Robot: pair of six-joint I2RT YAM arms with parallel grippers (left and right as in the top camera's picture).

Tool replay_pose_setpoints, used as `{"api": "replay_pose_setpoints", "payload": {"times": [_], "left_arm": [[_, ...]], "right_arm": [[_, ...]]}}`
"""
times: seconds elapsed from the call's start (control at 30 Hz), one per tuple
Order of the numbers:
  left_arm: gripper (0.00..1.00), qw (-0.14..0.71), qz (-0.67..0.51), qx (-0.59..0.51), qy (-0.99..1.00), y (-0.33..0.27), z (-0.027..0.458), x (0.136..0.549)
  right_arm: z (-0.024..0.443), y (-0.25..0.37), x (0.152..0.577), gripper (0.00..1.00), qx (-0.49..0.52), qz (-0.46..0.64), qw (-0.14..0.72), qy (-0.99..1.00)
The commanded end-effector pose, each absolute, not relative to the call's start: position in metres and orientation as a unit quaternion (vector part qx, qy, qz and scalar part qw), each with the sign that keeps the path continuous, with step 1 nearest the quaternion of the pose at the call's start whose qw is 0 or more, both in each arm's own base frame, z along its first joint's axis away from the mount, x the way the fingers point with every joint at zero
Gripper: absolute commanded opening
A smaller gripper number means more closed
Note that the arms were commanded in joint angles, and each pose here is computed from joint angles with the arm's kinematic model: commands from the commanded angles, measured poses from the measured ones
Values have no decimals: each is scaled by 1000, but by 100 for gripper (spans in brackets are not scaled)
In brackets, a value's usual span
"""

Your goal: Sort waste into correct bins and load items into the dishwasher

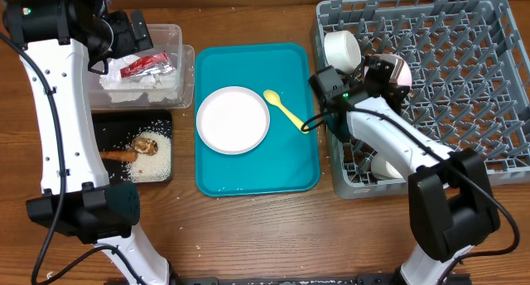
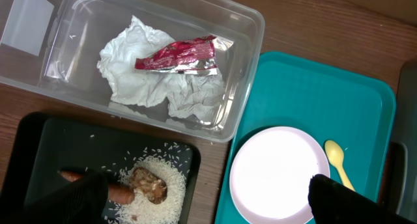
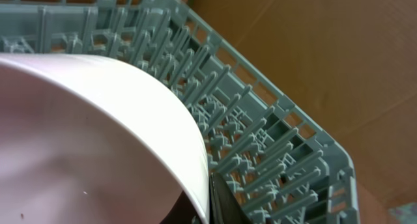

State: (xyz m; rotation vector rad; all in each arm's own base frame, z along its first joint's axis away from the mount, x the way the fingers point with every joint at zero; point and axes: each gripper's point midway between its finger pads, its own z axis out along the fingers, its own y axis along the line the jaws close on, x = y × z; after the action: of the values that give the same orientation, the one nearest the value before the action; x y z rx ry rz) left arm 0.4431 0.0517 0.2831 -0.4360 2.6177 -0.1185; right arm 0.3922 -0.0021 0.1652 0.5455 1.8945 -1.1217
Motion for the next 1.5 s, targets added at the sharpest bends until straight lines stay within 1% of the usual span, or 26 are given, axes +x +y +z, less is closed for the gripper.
{"api": "replay_pose_setpoints", "payload": {"times": [0.0, 0.13, 0.4, 0.47, 0.5, 0.53, 0.6, 0.63, 0.7, 0.73, 0.87, 0.97, 1.0, 1.03, 1.13, 1.2, 1.33, 1.37, 1.43, 1.47], "left_arm": [[100, 239, -41, -163, 956, 55, 282, 443], [100, 239, -41, -163, 956, 55, 282, 443], [100, 239, -41, -163, 956, 55, 282, 443], [100, 239, -41, -163, 956, 55, 282, 443], [100, 239, -41, -163, 956, 55, 282, 443], [100, 239, -41, -163, 956, 55, 282, 443], [100, 239, -41, -163, 956, 55, 282, 443], [100, 239, -41, -163, 956, 55, 282, 443], [100, 239, -41, -163, 956, 55, 282, 443], [100, 239, -41, -163, 956, 55, 282, 443], [100, 239, -41, -163, 956, 55, 282, 443], [100, 239, -41, -163, 956, 55, 282, 443], [100, 239, -41, -163, 956, 55, 282, 443], [100, 239, -41, -163, 956, 55, 282, 443], [100, 239, -41, -163, 956, 55, 282, 443], [100, 239, -41, -163, 956, 55, 282, 443], [100, 239, -41, -163, 956, 55, 282, 443], [100, 239, -41, -163, 956, 55, 282, 443], [100, 239, -41, -163, 956, 55, 282, 443], [100, 239, -41, -163, 956, 55, 282, 443]], "right_arm": [[167, -3, 388, 4, 225, -451, 439, 744], [151, 7, 391, 4, 227, -412, 423, 774], [132, 48, 387, 4, 182, -362, 403, 821], [128, 58, 385, 6, 174, -351, 401, 828], [127, 62, 385, 10, 169, -347, 401, 831], [126, 67, 383, 17, 163, -343, 400, 834], [127, 73, 381, 41, 153, -343, 400, 836], [127, 77, 379, 57, 147, -342, 400, 837], [130, 85, 376, 69, 135, -338, 398, 842], [132, 90, 375, 73, 130, -332, 397, 846], [153, 113, 373, 75, 121, -288, 380, 871], [175, 138, 374, 75, 99, -220, 342, 908], [181, 151, 373, 77, 84, -186, 324, 924], [191, 179, 372, 77, 61, -111, 296, 947], [195, 241, 369, 70, 7, 47, 253, 966], [185, 265, 365, 69, -6, 104, 226, 968], [130, 279, 356, 69, 44, 113, 146, 982], [116, 282, 354, 66, 49, 111, 127, 984], [90, 282, 354, 54, 79, 96, 102, 987], [78, 283, 355, 49, 87, 91, 95, 988]]}}
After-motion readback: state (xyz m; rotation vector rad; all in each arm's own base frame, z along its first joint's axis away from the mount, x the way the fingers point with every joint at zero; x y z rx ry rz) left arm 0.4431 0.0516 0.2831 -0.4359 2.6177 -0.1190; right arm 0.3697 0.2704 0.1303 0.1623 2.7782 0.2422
